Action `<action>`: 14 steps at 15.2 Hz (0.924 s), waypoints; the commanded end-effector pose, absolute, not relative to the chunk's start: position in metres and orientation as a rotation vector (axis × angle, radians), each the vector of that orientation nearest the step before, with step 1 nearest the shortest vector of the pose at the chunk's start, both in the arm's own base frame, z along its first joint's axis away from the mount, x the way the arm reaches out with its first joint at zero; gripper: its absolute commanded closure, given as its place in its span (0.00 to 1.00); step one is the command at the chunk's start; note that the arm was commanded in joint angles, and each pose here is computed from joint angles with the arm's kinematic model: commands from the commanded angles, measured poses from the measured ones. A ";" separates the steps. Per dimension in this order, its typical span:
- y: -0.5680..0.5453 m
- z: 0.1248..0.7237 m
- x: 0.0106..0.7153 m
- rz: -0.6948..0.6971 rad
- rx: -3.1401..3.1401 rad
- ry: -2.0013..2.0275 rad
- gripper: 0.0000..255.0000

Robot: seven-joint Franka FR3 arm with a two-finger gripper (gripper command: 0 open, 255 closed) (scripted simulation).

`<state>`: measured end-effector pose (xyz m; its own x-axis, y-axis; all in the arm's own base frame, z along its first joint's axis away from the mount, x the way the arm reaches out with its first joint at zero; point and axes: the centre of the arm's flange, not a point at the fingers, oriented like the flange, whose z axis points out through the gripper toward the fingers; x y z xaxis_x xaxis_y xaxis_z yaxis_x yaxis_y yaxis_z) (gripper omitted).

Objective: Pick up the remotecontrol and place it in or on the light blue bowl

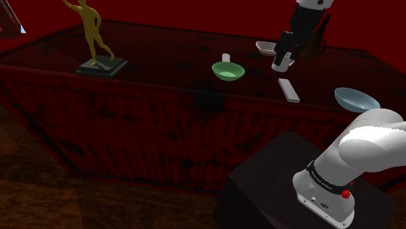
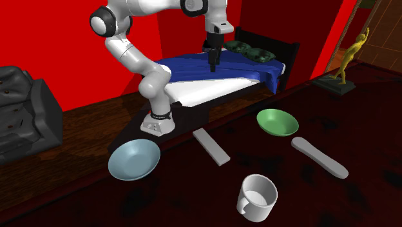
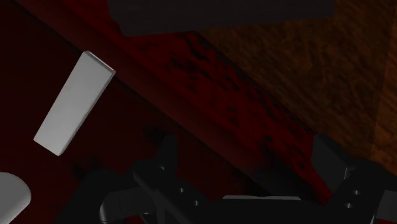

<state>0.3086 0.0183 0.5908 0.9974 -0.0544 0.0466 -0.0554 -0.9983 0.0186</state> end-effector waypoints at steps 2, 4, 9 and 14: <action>0.008 0.584 0.313 0.069 3.119 -0.117 0.00; -0.012 0.570 0.322 0.064 3.116 -0.181 0.00; -0.065 0.534 0.341 0.050 3.103 -0.338 0.00; -0.119 0.498 0.353 0.037 3.082 -0.495 0.00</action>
